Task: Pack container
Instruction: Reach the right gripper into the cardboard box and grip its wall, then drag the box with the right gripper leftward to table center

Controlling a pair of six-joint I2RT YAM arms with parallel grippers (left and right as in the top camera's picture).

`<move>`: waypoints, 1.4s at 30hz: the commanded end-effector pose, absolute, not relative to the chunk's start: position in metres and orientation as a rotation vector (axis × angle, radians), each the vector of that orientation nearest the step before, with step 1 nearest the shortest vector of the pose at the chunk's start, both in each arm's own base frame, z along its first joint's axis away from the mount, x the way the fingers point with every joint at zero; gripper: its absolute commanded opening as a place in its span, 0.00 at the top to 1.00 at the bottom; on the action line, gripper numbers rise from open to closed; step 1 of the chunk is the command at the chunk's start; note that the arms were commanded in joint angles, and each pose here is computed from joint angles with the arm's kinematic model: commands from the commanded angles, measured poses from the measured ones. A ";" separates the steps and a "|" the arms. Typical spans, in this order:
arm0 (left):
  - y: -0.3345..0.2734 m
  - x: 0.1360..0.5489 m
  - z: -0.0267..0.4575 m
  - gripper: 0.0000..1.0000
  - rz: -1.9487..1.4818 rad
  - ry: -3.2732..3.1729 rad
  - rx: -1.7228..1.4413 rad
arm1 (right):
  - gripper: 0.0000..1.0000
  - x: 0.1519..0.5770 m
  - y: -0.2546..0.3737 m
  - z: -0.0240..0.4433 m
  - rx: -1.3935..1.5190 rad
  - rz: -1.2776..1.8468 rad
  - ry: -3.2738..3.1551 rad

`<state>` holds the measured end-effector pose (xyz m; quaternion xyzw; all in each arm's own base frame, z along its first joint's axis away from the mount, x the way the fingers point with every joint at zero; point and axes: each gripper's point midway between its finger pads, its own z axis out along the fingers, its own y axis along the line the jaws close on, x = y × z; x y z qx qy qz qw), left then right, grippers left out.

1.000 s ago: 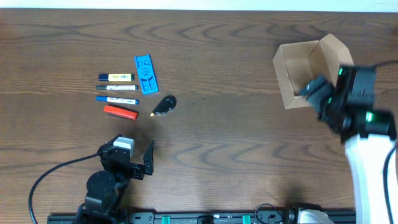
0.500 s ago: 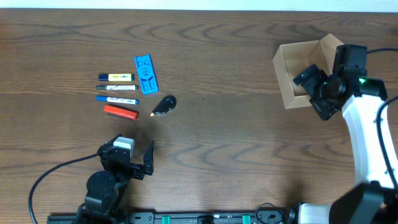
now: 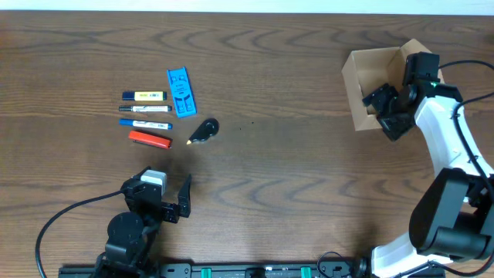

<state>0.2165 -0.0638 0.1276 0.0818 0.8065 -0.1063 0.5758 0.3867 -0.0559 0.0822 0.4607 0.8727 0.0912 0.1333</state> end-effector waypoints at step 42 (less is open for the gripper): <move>-0.061 0.217 0.118 0.05 -0.224 1.905 0.191 | 0.37 0.386 -0.099 0.061 1.574 0.200 2.417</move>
